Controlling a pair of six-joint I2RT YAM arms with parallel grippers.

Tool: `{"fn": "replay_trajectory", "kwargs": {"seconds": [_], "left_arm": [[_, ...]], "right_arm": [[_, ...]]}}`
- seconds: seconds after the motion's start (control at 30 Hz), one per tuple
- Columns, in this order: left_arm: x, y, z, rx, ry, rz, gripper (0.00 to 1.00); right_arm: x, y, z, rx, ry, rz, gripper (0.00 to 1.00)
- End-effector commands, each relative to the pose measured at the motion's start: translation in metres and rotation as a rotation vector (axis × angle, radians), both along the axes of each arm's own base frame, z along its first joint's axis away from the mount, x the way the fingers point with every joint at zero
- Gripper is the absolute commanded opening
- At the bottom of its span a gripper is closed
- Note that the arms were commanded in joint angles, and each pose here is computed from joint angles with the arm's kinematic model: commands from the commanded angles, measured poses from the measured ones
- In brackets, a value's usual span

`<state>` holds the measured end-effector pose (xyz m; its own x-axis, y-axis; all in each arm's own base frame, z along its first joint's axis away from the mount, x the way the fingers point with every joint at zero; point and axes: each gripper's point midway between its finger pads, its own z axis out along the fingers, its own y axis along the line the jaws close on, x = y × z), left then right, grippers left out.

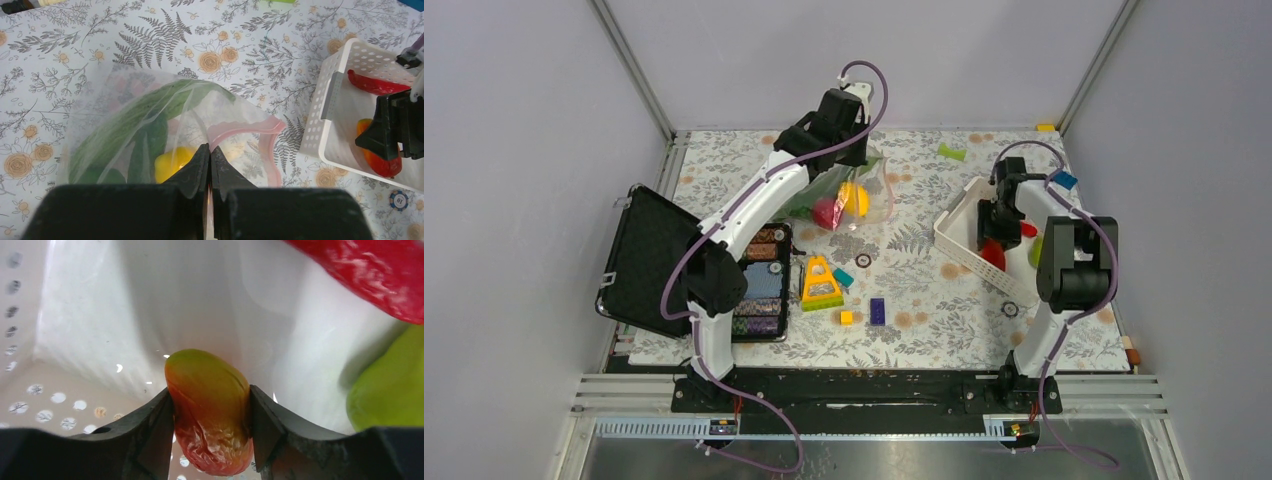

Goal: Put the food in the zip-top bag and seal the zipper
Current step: Pick up the fake fruit from the bin, then place the fake fruit in the zipper food storage bag.

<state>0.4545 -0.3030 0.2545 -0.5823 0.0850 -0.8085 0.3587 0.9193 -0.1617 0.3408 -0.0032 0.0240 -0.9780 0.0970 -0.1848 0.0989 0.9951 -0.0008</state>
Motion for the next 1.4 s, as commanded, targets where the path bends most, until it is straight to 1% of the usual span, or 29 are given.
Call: {"fn": "replay_trajectory", "kwargs": {"seconds": [0.0,0.2,0.3,0.33,0.4,0.5,0.63,0.7,0.8,0.87,1.1,1.23,1.37], "left_arm": [[-0.016,-0.003,0.064,-0.089,-0.111,-0.030,0.00],[-0.037,-0.014,0.077,-0.089,-0.129,-0.073,0.00],[-0.046,-0.023,0.083,-0.098,-0.136,-0.099,0.00],[-0.048,-0.025,0.084,-0.103,-0.137,-0.107,0.00],[-0.051,-0.031,0.086,-0.108,-0.137,-0.118,0.00],[-0.051,-0.037,0.084,-0.107,-0.129,-0.126,0.00],[-0.048,-0.042,0.080,-0.104,-0.118,-0.125,0.00],[-0.048,-0.043,0.078,-0.103,-0.110,-0.128,0.00],[-0.049,-0.044,0.078,-0.102,-0.105,-0.130,0.00],[-0.050,-0.042,0.078,-0.102,-0.103,-0.125,0.00],[-0.058,-0.039,0.083,-0.132,-0.082,-0.117,0.00],[-0.060,-0.035,0.084,-0.127,-0.085,-0.105,0.00],[-0.061,-0.031,0.086,-0.118,-0.091,-0.096,0.00]], "right_arm": [[0.021,-0.007,0.055,-0.047,-0.215,-0.054,0.32],[0.022,-0.013,0.099,-0.072,-0.403,-0.112,0.19],[0.021,-0.006,0.125,-0.028,-0.519,-0.103,0.17],[0.021,0.002,0.134,0.014,-0.564,-0.082,0.17],[0.019,0.034,0.166,0.187,-0.694,-0.006,0.17],[0.008,0.094,0.209,0.432,-0.870,0.156,0.16],[-0.022,0.164,0.264,0.617,-1.061,0.397,0.15],[-0.035,0.196,0.286,0.714,-1.160,0.482,0.15],[-0.048,0.234,0.309,0.859,-1.236,0.546,0.15],[-0.051,0.255,0.322,0.921,-1.294,0.570,0.15],[-0.014,0.282,0.322,0.886,-1.377,0.484,0.16],[0.005,0.279,0.300,0.814,-1.373,0.395,0.16],[0.014,0.271,0.273,0.727,-1.337,0.335,0.16]]}}
